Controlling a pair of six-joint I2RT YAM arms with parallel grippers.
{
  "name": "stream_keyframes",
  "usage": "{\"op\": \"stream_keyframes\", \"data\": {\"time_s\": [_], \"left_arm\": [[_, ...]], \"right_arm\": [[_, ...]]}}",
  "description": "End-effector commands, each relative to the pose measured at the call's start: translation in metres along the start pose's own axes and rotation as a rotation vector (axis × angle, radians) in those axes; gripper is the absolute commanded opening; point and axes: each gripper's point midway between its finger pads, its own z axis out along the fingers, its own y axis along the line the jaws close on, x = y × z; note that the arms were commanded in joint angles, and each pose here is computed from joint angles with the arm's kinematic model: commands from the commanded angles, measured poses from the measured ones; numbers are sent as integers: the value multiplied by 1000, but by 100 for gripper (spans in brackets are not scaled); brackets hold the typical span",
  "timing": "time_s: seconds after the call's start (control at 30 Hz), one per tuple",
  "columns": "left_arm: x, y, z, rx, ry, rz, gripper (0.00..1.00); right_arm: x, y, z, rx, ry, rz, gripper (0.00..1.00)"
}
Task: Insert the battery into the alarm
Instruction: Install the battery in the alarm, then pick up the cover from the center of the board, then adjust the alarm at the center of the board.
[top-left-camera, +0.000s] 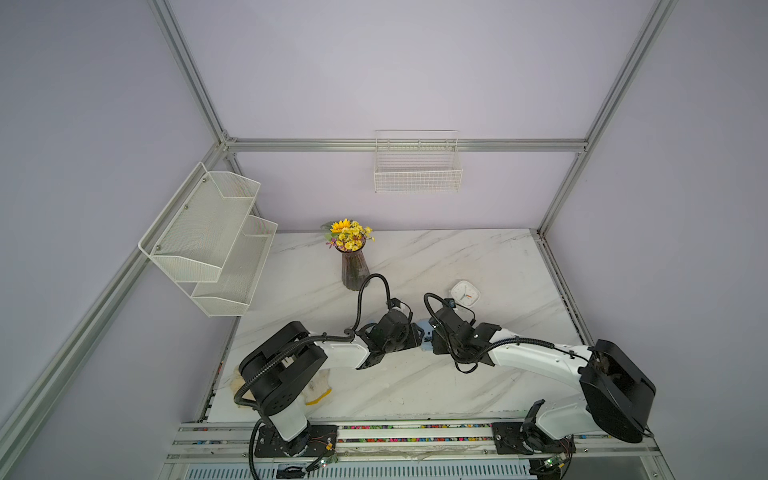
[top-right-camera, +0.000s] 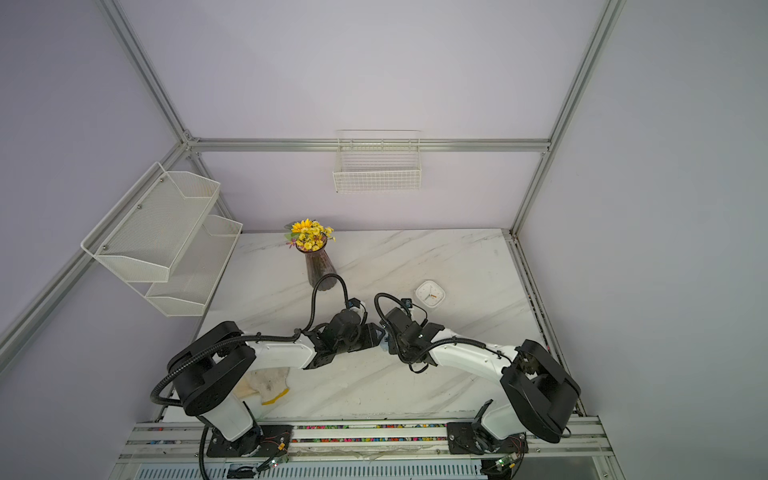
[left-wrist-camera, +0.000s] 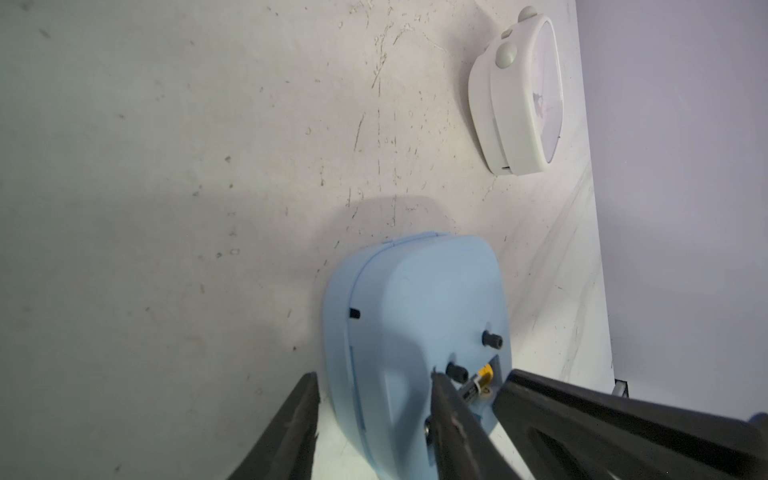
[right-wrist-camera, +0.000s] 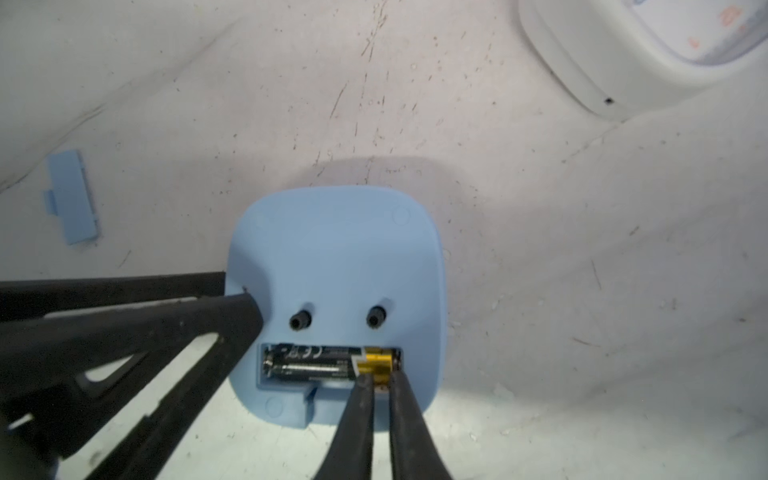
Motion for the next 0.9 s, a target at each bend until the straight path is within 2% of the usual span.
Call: {"op": "stream_keyframes", "data": {"time_s": [0.0, 0.1, 0.17, 0.27, 0.33, 0.47, 0.63, 0.87], "left_arm": [[-24, -20, -21, 28, -79, 52, 46], [-37, -30, -37, 25, -113, 87, 47], [-44, -25, -48, -27, -138, 110, 47], [-52, 2, -62, -169, -174, 96, 45], [-60, 15, -81, -222, -233, 85, 39], [-65, 50, -96, -316, -309, 43, 38], [-67, 89, -99, -375, -323, -39, 37], [-69, 106, -87, -418, -313, -64, 31]], "right_arm": [[-10, 8, -22, -68, -37, 21, 19], [-18, 13, -33, -114, -80, 29, 22], [-21, 10, -35, -107, -102, 38, 22], [-24, -3, -38, -66, -144, 79, 21], [-26, -11, -39, -43, -175, 113, 21], [-26, -21, -37, -21, -197, 155, 21], [-16, -28, -21, 6, -166, 173, 21], [-1, -34, -5, 17, -130, 197, 20]]}}
